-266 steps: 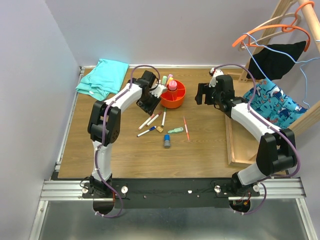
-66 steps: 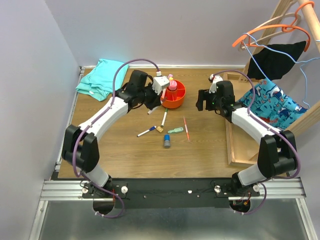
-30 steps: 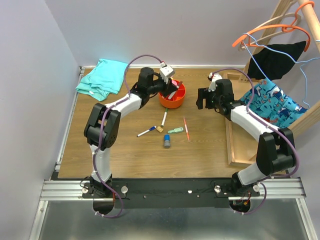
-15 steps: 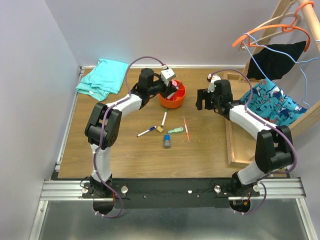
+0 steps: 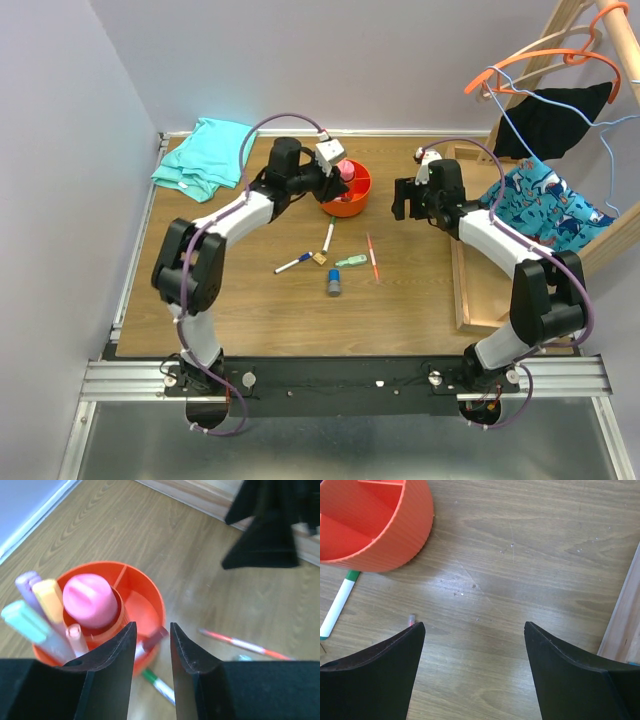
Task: Sort the stationery into containers
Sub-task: Pick up the pen from the center of the board.
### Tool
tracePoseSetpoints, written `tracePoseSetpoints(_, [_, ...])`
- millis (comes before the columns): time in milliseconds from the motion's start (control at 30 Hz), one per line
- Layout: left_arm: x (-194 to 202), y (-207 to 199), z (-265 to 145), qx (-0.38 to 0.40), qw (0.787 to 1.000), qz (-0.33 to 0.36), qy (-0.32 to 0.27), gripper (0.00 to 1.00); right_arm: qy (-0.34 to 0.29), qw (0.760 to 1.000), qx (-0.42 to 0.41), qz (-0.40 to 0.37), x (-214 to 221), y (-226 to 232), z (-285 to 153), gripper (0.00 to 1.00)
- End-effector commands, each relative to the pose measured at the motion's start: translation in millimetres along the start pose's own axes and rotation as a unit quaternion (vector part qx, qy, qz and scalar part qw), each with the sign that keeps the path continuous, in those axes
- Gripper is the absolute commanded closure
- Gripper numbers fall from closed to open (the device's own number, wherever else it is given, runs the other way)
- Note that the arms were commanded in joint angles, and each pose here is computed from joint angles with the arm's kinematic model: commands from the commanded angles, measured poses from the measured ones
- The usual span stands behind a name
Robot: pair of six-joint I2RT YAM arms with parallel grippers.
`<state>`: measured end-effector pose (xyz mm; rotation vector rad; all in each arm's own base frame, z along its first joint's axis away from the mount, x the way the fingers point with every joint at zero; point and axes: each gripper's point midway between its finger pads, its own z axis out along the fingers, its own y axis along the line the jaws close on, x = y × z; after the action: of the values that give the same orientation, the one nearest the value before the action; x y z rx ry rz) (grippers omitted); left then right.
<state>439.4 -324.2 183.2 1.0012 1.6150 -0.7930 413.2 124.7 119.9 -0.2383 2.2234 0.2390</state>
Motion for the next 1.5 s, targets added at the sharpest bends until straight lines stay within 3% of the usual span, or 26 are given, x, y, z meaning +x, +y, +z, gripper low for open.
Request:
tracePoseSetpoints(0, [-42,-25,-65,-0.037,0.999,0.007,0.013,0.57,-0.022,1.000,0.007,-0.005,-15,-3,-10,0.12])
tracePoseSetpoints(33, [-19,-33,-78,-0.036,0.997,-0.004,0.063,0.57,-0.022,1.000,0.004,-0.005,-14,-2,-11,0.12])
tracePoseSetpoints(133, [8,-51,-106,-0.028,0.991,0.007,0.133,0.57,-0.023,1.000,-0.001,-0.003,-13,0,-14,0.12])
tracePoseSetpoints(233, [65,-77,-141,0.015,0.962,-0.008,0.274,0.57,-0.025,1.000,-0.004,-0.001,-14,1,-16,0.12])
tracePoseSetpoints(500, [122,-76,-150,0.028,0.925,-0.023,0.377,0.58,-0.032,0.999,-0.024,0.017,-26,10,-18,0.12])
tracePoseSetpoints(633, [131,-73,-138,0.017,0.919,-0.060,0.390,0.58,-0.030,0.999,-0.025,0.018,-24,11,-19,0.12])
tracePoseSetpoints(1067, [170,-65,-108,-0.027,0.895,-0.045,0.443,0.59,-0.026,0.999,-0.024,0.024,-3,10,-31,0.12])
tracePoseSetpoints(1467, [169,-57,-91,-0.033,0.895,-0.042,0.442,0.62,-0.028,0.999,-0.013,0.019,2,5,-36,0.12])
